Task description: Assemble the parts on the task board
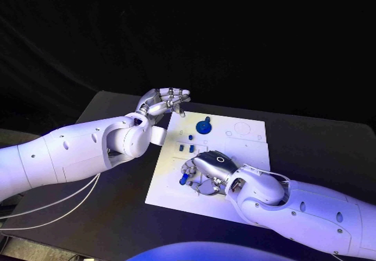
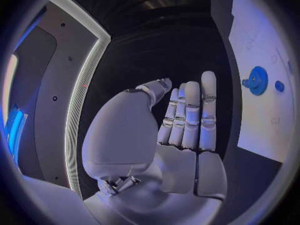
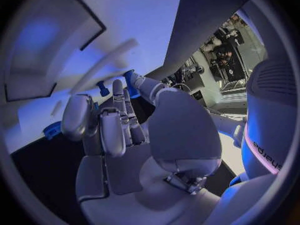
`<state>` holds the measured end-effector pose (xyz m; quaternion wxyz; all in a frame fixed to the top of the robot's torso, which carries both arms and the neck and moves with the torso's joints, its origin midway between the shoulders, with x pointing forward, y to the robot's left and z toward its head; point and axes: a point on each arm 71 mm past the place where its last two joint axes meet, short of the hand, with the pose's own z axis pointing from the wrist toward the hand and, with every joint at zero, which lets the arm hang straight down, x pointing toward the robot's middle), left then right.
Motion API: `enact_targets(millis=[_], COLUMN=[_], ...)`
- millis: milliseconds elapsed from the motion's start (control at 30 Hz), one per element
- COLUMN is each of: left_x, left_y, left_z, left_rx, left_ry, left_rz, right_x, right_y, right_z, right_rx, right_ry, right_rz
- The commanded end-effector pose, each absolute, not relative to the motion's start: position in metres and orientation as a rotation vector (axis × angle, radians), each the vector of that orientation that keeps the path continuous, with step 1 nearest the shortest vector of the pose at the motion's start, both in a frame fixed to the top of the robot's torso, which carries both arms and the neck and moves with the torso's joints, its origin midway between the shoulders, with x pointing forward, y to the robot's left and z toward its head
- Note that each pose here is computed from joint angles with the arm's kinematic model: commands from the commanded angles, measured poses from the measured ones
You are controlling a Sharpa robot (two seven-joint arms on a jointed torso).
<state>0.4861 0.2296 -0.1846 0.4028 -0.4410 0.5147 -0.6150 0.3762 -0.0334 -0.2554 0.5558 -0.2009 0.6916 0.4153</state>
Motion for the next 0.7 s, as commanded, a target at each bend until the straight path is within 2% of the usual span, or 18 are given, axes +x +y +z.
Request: enact_targets(millis=[33, 700], left_x=[0.4858, 0.4862], left_y=[0.2274, 0.2285], left_z=[-0.1836, -0.1839], left_rx=[-1.102, -1.103], left_ry=[1.305, 1.304], left_rz=[-1.572, -1.569], right_x=[0.3736, 0.3666], right_y=[-0.0332, -0.0298], right_z=[-0.2515, -0.2459], right_rx=[-0.462, -0.433], right_ry=[1.598, 1.582], right_rz=[1.003, 1.073])
